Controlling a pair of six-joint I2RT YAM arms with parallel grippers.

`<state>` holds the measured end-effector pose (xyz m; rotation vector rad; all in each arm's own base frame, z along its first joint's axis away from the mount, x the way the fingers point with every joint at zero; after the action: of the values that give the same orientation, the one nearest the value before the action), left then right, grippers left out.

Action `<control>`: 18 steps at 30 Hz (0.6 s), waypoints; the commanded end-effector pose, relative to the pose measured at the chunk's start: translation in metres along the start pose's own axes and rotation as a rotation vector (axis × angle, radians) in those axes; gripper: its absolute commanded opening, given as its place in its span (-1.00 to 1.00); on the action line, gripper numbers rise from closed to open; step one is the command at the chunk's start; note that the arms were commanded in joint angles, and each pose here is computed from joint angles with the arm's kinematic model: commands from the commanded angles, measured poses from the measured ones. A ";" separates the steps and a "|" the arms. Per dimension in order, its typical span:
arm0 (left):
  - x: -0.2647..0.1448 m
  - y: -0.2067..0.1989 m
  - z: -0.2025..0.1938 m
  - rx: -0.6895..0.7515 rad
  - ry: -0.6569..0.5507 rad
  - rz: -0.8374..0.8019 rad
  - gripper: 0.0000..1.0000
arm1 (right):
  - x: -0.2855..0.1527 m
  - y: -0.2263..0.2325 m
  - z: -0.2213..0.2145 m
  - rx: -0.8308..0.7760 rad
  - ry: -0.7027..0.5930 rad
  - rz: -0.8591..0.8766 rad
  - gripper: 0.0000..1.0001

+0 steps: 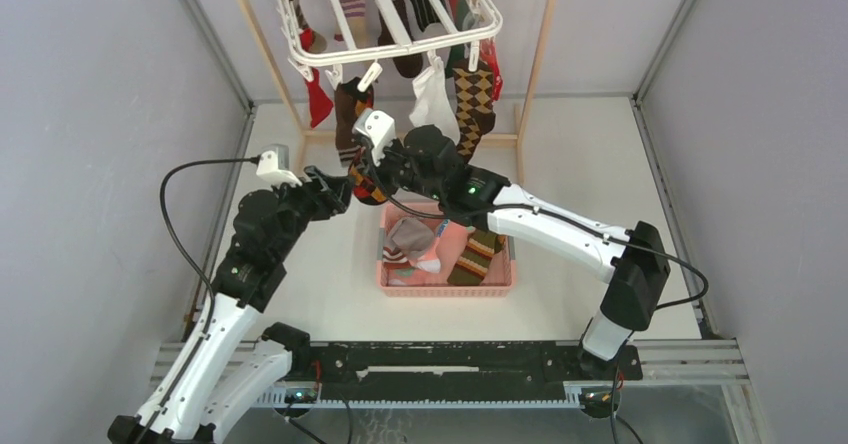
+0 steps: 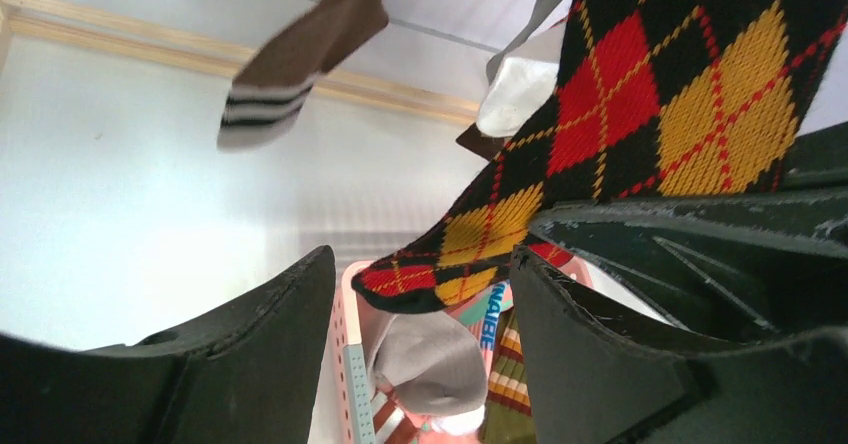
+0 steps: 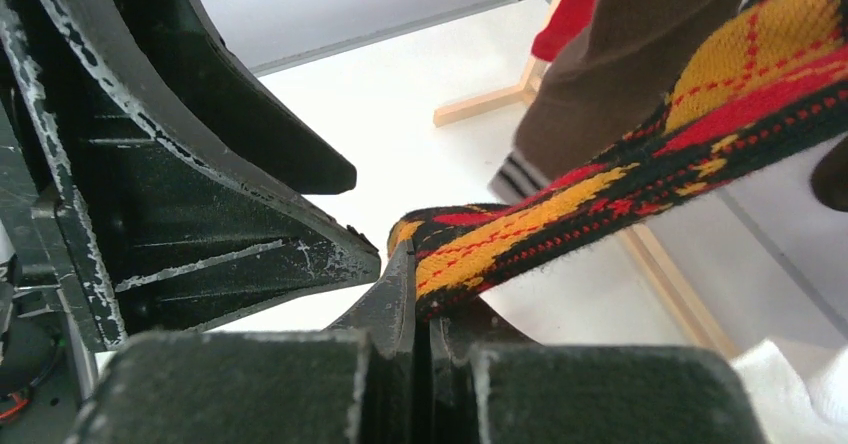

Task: Remove the socks clipped to the hanger
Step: Remove the sock from the hanger.

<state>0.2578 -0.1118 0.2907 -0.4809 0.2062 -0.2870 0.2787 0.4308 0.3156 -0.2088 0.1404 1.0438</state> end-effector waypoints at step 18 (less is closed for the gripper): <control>0.011 -0.026 -0.012 -0.021 -0.050 -0.223 0.41 | -0.040 -0.021 0.034 0.357 -0.150 0.270 -1.00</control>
<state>0.2577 -0.1309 0.2801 -0.5178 0.1679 -0.4132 0.2991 0.3967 0.3076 0.0948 0.3191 1.1496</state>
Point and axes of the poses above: each gripper's point midway between its finger pads, its own x axis out along the fingers, its own y axis along the line the jaws close on, z = x × y, the point moved 2 cm from there along -x, back along the fingers, and after that the axes turned 1 degree about x, right-handed, at the moved point
